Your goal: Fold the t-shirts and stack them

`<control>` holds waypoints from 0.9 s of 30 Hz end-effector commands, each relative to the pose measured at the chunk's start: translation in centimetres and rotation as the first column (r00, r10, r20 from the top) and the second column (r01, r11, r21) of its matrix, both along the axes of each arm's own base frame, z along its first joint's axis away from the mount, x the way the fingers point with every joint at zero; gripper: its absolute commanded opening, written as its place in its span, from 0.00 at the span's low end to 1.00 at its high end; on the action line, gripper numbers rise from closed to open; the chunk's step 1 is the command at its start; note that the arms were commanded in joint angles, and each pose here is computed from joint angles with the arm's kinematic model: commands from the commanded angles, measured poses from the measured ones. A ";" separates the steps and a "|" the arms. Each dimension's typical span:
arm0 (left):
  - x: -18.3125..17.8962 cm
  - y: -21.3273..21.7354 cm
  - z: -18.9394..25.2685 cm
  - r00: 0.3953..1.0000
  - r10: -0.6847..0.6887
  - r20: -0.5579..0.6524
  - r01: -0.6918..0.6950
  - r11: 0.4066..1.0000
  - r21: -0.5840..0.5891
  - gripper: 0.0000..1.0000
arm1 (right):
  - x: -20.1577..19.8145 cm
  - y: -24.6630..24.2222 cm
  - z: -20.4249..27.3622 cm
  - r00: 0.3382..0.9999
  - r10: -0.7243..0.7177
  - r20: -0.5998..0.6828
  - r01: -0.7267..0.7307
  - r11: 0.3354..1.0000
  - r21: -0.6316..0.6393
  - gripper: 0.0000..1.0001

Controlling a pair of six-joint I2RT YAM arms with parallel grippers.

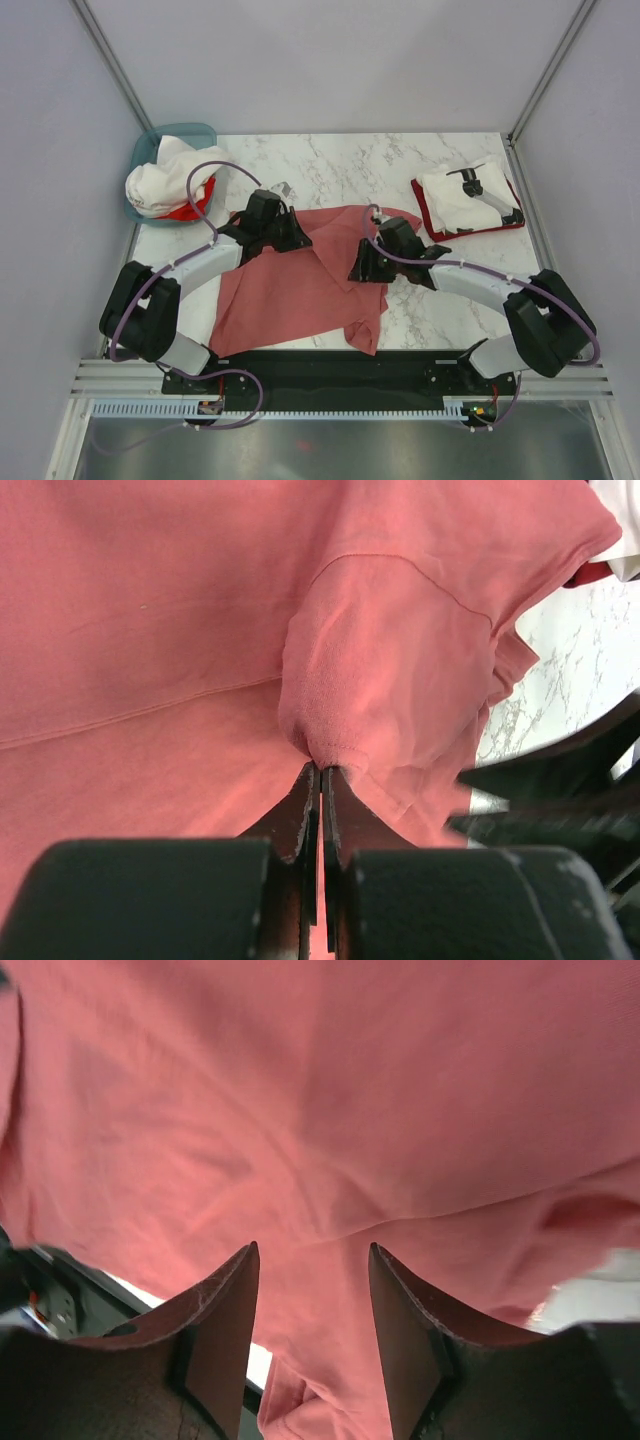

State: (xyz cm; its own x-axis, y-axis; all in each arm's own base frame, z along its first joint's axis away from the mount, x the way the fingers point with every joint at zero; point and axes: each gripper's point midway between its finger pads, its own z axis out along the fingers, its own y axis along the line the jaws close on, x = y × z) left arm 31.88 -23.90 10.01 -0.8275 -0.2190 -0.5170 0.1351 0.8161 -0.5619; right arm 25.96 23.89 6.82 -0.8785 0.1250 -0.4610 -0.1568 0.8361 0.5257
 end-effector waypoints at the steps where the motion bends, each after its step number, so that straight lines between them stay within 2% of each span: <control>1: 0.4 -0.4 1.9 0.999 0.003 0.044 -0.001 0.998 -0.055 0.02 | -1.5 2.8 -0.1 0.995 0.095 0.030 -0.094 0.995 -0.029 0.56; 3: 0.5 -0.1 1.5 0.999 0.016 0.042 -0.014 0.999 -0.042 0.02 | -1.2 2.5 -1.0 0.995 0.092 0.046 -0.086 0.989 -0.116 0.55; 5: 0.6 0.0 1.3 0.999 0.021 0.037 -0.020 0.999 -0.037 0.02 | -1.4 3.3 -1.6 0.992 0.116 0.041 -0.109 0.984 -0.142 0.53; 9: 0.8 0.0 1.0 1.000 0.017 0.023 -0.016 0.999 -0.040 0.02 | -1.8 4.1 -2.4 0.992 0.122 0.025 -0.117 0.980 -0.163 0.52; 13: 0.8 0.0 0.9 1.000 0.015 0.017 -0.014 0.999 -0.044 0.02 | -1.9 4.4 -3.4 0.992 0.128 0.012 -0.124 0.975 -0.186 0.59; 16: 0.7 0.0 0.9 1.000 0.015 0.017 -0.014 0.999 -0.044 0.02 | -1.6 4.3 -3.8 0.992 0.119 0.032 -0.109 0.968 -0.225 0.60; 21: 0.9 0.0 0.5 1.000 0.017 0.010 -0.017 0.999 -0.039 0.02 | -0.7 4.0 -3.4 0.994 0.092 0.062 -0.073 0.962 -0.263 0.54; 27: 0.9 0.0 0.0 1.000 0.010 -0.004 -0.010 0.999 -0.036 0.02 | -0.5 3.9 -4.3 0.997 0.061 0.051 -0.045 0.962 -0.271 0.54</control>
